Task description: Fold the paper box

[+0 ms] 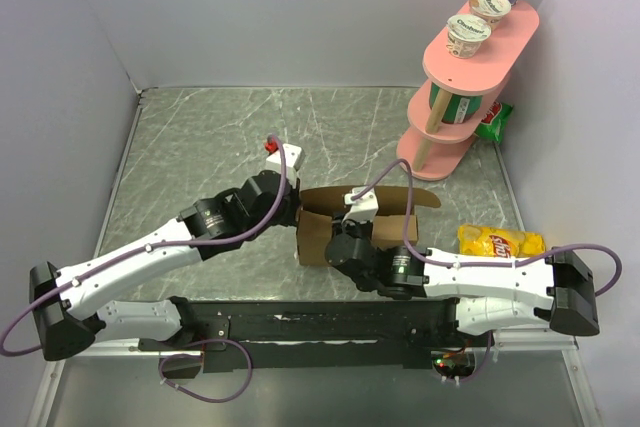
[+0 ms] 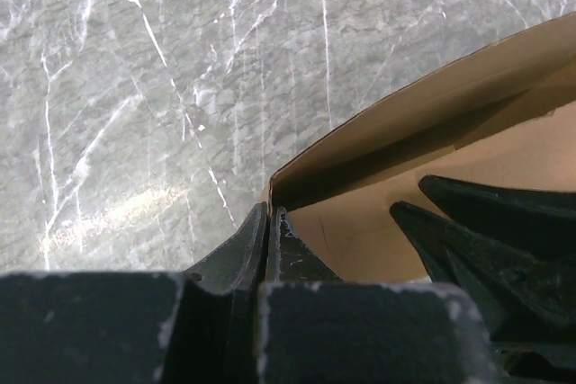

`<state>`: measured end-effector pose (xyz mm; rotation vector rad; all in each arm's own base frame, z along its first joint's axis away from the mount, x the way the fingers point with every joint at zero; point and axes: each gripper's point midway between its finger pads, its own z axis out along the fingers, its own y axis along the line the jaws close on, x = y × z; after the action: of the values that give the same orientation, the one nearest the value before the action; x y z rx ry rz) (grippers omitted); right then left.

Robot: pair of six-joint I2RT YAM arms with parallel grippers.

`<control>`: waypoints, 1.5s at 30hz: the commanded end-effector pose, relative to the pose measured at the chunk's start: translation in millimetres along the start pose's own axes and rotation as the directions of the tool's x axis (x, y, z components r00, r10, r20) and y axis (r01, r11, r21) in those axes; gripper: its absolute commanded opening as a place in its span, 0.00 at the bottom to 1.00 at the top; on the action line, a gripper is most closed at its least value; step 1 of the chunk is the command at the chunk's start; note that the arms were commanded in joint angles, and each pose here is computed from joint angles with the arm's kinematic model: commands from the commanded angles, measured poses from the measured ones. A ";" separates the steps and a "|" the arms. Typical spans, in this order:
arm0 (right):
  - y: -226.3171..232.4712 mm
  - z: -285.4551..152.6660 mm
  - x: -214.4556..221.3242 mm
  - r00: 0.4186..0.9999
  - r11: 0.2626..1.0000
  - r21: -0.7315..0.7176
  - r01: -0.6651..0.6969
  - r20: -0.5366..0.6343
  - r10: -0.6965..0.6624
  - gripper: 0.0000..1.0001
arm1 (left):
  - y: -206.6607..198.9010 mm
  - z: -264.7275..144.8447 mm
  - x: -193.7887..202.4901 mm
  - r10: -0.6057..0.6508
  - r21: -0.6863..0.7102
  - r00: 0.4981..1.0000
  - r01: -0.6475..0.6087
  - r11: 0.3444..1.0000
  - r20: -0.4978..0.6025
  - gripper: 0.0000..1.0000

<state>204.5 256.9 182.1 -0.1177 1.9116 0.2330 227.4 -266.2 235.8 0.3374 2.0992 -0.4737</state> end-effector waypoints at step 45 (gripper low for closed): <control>-26.9 -5.5 55.3 0.970 0.983 0.022 0.181 -0.169 -0.174 0.35 | -31.7 -1.9 67.3 -0.019 0.074 0.998 0.014 0.997 0.066 0.01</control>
<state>202.0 251.5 181.0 -0.1194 1.9194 0.2189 212.7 -272.1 226.4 0.1693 1.9246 -0.5110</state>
